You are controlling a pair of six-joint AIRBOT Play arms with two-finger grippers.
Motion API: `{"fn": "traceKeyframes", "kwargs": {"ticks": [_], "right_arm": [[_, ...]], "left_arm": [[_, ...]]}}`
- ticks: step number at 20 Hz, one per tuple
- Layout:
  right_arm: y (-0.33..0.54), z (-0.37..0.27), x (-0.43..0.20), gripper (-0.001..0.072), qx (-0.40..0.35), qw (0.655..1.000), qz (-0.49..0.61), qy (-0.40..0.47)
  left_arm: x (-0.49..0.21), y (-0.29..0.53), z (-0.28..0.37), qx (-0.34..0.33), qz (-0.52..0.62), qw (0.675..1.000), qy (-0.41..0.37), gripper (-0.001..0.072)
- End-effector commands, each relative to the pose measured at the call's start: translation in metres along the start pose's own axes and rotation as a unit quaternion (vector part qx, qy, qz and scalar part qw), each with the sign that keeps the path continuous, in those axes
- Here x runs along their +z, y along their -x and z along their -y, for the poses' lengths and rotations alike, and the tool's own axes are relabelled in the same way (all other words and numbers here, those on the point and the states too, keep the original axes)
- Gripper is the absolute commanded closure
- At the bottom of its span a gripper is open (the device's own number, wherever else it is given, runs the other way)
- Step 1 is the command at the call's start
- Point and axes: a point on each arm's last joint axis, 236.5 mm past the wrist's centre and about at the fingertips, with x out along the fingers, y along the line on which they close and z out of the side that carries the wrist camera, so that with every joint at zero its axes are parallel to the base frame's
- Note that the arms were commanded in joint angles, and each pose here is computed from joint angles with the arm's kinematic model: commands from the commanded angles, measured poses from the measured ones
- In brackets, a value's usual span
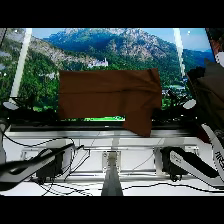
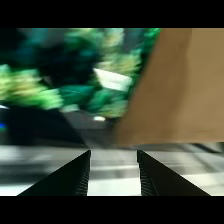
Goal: Fold the clothes and pants, and hang the long-sleeved shirts on hangers.
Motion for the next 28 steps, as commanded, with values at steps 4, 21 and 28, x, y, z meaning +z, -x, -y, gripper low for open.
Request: {"fn": "traceKeyframes", "kwargs": {"ticks": [4, 21, 28], "right_arm": [[0.005, -0.008, 0.004, 0.0689, 0.012, 1.0, 0.004, 0.028], [0.133, -0.134, 0.273, 0.0691, 0.109, 0.907, 0.405, -0.013], [0.122, -0.104, 0.304, 0.0012, 0.064, 0.896, 0.438, -0.022]], "left_arm": [[0.036, -0.023, 0.026, -0.089, 0.049, 0.995, -0.01, 0.0605], [0.253, 0.098, 0.157, -0.117, 0.352, 0.924, -0.091, 0.0695], [0.28, 0.09, 0.17, -0.082, 0.396, 0.904, -0.137, -0.0013]]}}
